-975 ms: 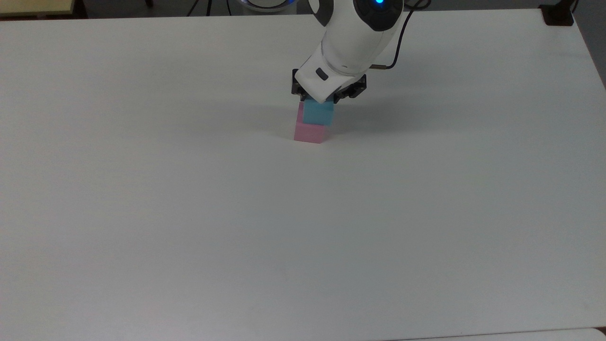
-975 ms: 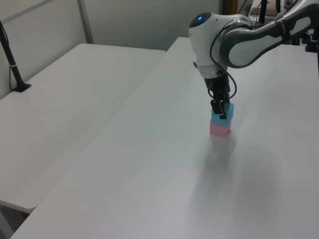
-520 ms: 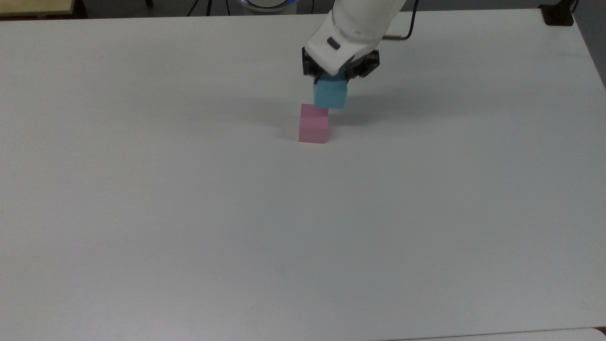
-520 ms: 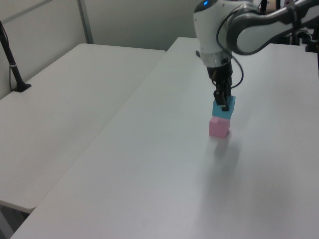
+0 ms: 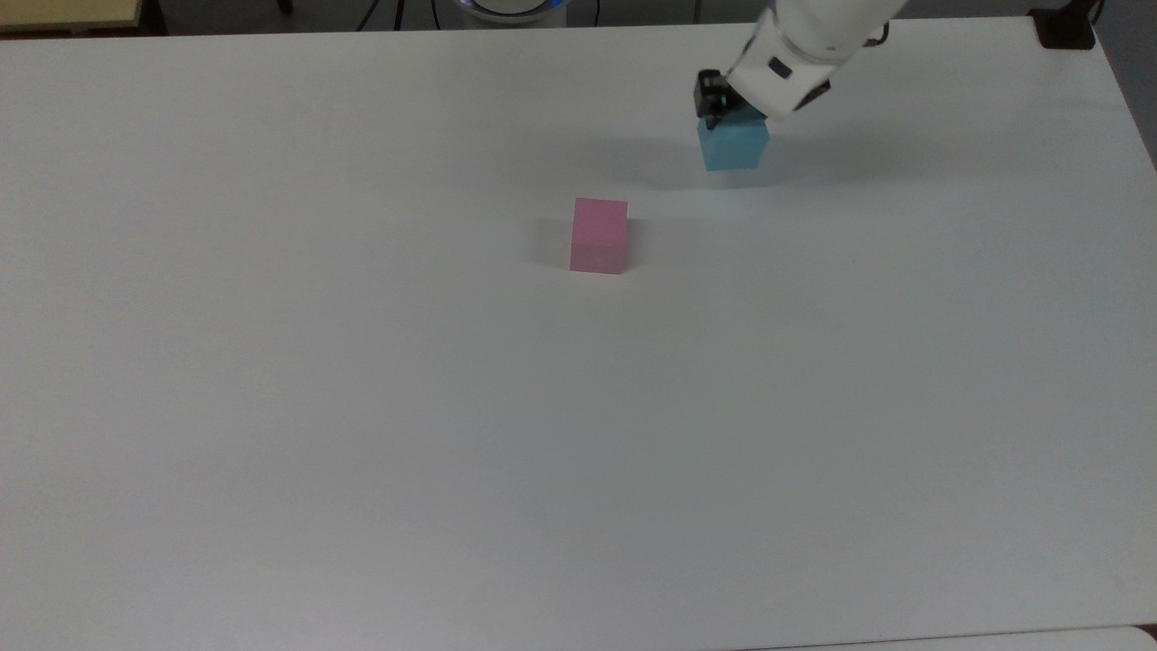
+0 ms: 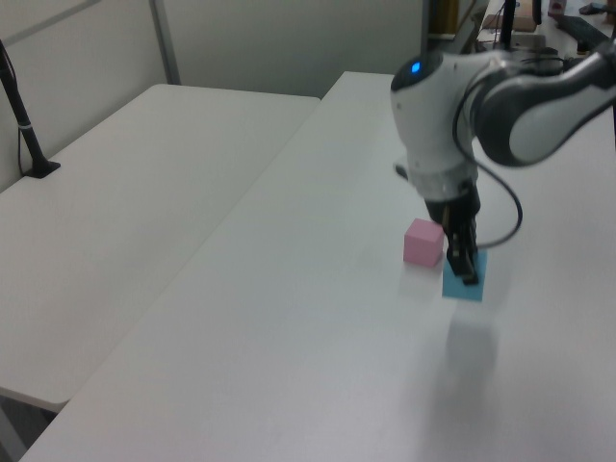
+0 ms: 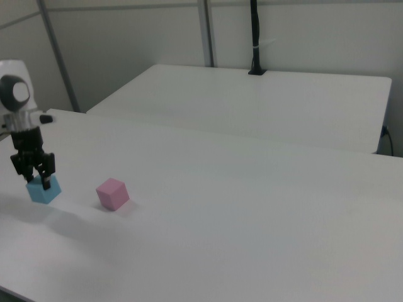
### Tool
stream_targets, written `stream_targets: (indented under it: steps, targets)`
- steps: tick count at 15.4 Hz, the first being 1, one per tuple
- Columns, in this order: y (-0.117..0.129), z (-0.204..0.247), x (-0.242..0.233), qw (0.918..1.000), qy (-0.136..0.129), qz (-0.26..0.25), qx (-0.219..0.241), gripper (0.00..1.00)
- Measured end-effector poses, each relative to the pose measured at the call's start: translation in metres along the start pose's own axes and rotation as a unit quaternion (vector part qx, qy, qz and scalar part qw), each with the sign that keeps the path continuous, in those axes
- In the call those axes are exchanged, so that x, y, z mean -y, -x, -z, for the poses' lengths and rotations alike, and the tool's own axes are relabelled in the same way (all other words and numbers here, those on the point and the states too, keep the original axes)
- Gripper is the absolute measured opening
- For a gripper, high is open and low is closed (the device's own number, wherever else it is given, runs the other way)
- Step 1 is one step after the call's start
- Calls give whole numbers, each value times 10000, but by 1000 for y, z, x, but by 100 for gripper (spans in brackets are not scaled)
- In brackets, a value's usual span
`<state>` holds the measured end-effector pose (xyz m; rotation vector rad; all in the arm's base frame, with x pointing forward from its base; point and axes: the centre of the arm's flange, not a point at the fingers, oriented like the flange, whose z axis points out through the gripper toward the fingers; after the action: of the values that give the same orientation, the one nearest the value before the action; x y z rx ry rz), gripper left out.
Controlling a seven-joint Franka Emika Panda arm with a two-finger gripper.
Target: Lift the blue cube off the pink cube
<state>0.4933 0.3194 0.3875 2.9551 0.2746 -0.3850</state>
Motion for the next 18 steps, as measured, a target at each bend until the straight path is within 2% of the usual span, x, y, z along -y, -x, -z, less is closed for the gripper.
stream_targets:
  steps: [3,4,8,10,13,15,18]
  targets:
    - [-11,-41,37,10000,87,36,7,55]
    - [-15,-52,42,9999,119,-13,45,59]
    - [-7,-48,54,9993,156,-314,110,99]
    - [0,-22,43,9989,141,-438,88,100]
    - [14,54,-18,9967,20,-789,-187,100]
    - [31,99,-79,9925,-55,-1164,-359,100]
    - [53,128,-188,9875,-83,-1551,-257,100]
